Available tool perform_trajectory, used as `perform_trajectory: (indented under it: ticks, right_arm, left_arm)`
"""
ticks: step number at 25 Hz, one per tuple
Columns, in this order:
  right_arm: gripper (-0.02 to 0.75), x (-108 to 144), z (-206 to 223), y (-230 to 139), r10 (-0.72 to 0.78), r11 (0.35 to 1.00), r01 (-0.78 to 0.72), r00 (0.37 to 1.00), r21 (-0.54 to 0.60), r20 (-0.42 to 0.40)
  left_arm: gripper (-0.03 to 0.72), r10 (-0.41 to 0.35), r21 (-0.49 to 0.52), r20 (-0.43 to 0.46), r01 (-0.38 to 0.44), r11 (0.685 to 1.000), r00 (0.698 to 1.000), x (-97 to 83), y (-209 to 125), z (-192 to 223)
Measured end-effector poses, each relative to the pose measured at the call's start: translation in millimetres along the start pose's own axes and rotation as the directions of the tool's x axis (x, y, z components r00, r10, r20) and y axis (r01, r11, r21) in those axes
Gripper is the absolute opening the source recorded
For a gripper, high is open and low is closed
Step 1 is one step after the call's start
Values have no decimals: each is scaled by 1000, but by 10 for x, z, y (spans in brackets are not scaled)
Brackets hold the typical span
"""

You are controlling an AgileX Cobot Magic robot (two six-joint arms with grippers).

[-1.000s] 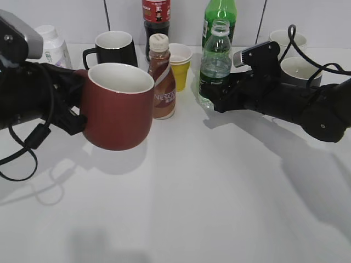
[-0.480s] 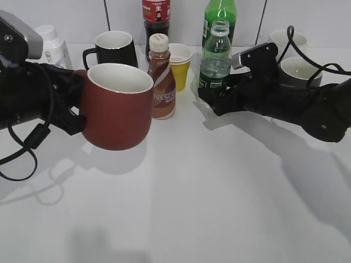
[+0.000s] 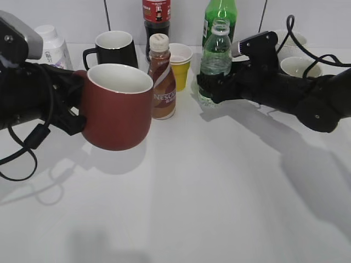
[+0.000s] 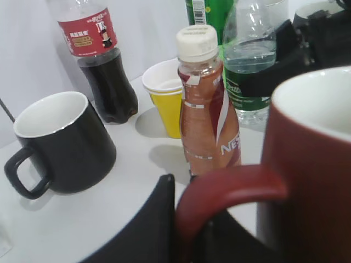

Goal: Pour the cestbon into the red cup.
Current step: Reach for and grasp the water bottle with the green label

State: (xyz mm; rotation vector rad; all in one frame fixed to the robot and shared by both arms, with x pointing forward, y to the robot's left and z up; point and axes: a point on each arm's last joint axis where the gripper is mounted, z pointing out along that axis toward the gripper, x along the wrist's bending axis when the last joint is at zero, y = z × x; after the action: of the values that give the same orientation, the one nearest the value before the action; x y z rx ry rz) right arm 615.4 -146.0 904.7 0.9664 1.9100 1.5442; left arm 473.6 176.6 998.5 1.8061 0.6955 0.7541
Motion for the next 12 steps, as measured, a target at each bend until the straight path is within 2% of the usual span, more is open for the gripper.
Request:
perform_trajectory:
  ticks: [4, 7, 12]
  right_arm:
    - [652, -29, 84, -11, -5, 1000, 5, 1000, -7, 0]
    - [618, -46, 126, -18, -9, 1000, 9, 1000, -10, 0]
    - [496, -57, 160, -38, -13, 1000, 13, 1000, -9, -2]
  left_arm:
    - [41, -2, 0, -1, 2, 1000, 1000, 1, 0, 0]
    - [41, -2, 0, -1, 2, 1000, 1000, 1, 0, 0]
    - [41, -3, 0, -2, 3, 1000, 1000, 2, 0, 0]
